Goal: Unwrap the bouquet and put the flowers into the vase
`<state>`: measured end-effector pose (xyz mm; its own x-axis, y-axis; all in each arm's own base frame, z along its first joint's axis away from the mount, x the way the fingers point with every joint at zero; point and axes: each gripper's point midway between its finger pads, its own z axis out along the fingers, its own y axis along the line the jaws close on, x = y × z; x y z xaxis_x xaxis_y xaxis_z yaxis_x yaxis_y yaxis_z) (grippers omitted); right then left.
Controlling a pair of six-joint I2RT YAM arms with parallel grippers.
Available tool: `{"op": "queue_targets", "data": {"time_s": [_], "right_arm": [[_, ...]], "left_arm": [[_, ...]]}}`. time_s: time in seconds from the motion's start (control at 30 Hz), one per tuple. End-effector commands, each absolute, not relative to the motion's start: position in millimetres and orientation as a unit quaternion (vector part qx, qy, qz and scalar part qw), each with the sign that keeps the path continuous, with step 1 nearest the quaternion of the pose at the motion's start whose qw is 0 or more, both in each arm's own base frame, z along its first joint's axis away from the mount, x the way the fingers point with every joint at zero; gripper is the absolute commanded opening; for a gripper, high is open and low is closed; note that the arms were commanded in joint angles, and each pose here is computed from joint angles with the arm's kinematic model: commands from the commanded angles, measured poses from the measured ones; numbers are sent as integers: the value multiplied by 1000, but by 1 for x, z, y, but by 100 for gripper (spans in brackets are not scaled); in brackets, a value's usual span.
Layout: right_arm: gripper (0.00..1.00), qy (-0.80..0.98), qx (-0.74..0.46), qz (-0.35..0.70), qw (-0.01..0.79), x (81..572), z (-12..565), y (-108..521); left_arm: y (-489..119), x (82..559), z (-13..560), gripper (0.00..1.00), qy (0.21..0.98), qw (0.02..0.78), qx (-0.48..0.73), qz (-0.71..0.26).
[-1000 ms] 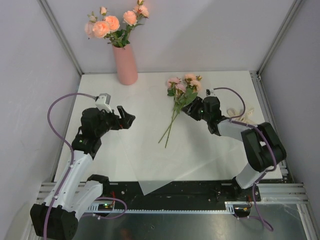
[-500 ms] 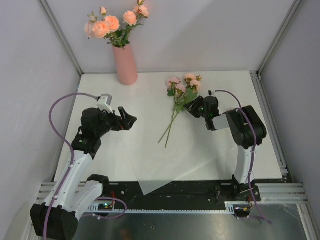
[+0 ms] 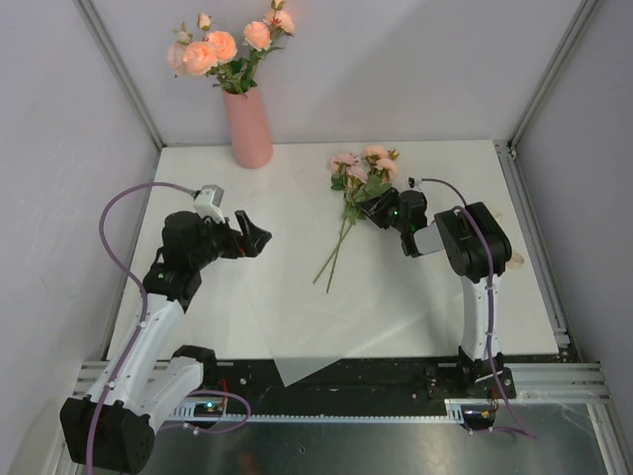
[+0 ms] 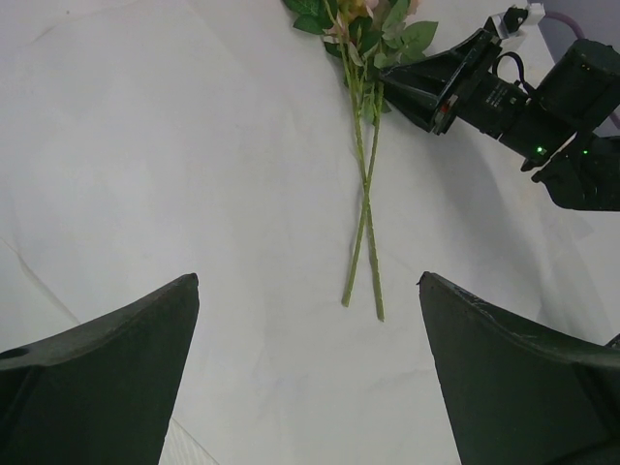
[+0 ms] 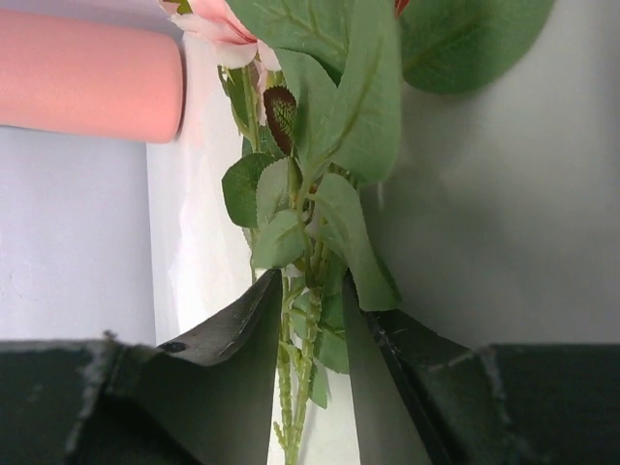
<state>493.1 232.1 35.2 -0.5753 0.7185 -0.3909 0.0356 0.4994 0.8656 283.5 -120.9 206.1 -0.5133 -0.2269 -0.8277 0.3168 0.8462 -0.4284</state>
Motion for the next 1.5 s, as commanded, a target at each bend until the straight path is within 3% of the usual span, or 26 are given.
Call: {"op": "queue_targets", "data": {"time_s": [0.0,0.27,0.63,1.17,1.47], "right_arm": [[35,748,244,458,413,509,51,232],[28,745,249,466,408,510,48,233],[1,717,220,500,433,510,102,233],[0,729,189,471,459,481,172,213],[7,768,183,475,389,457,131,223]], "left_arm": [[-123,286,227,100,811,512,39,-279],[-122,288,226,100,813,511,37,-277],[-118,293,224,100,818,508,10,-270],[-146,284,221,95,820,459,47,-340],[-152,281,216,94,821,444,61,-352]]}}
